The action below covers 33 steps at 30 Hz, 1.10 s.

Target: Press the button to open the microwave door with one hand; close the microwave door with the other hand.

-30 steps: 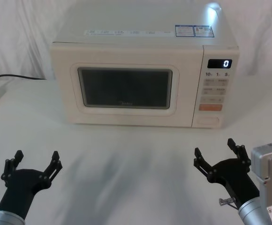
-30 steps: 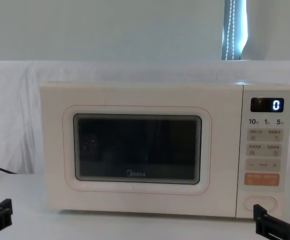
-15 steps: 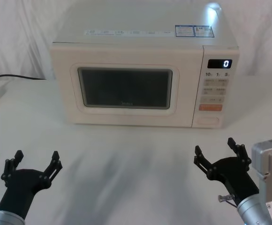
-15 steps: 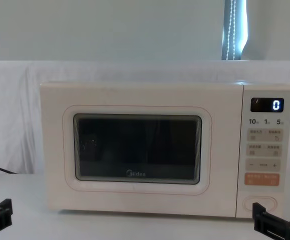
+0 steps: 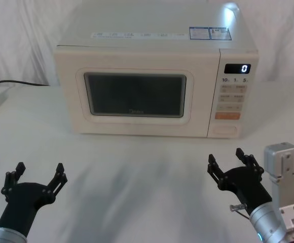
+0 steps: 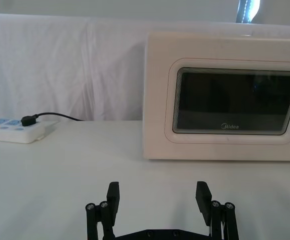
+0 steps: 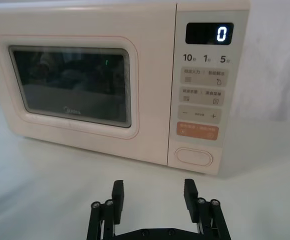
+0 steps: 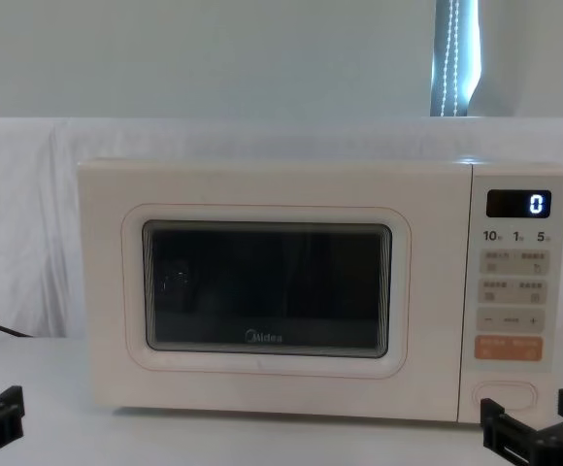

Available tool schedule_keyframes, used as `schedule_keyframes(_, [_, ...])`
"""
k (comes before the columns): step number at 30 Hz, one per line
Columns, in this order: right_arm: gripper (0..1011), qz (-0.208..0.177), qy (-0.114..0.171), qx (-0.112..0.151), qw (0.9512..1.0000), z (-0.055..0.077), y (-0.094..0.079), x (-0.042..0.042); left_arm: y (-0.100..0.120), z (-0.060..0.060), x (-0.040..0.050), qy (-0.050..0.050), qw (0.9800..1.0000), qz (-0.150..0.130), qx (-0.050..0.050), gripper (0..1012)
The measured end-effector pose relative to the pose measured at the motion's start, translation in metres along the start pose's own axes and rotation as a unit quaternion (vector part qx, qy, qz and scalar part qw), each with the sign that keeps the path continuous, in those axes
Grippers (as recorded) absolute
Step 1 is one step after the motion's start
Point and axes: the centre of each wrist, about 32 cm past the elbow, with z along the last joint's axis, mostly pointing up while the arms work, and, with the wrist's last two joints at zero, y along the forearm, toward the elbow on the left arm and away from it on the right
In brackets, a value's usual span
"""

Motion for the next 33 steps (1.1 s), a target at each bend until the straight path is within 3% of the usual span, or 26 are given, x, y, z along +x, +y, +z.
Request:
schedule_keyframes(27, [2,-0.031,-0.026,-0.052,0.9978,0.012,0.057,-0.0024,0.000,0.000,0.0000,0.000,1.0000,0.000,0.000,1001])
schedule_keyframes(33, [0,-0.040,-0.029,-0.065,0.9966,0.013,0.069,-0.0038,0.000,0.000,0.0000,0.000,1.0000,0.000,0.000,1001])
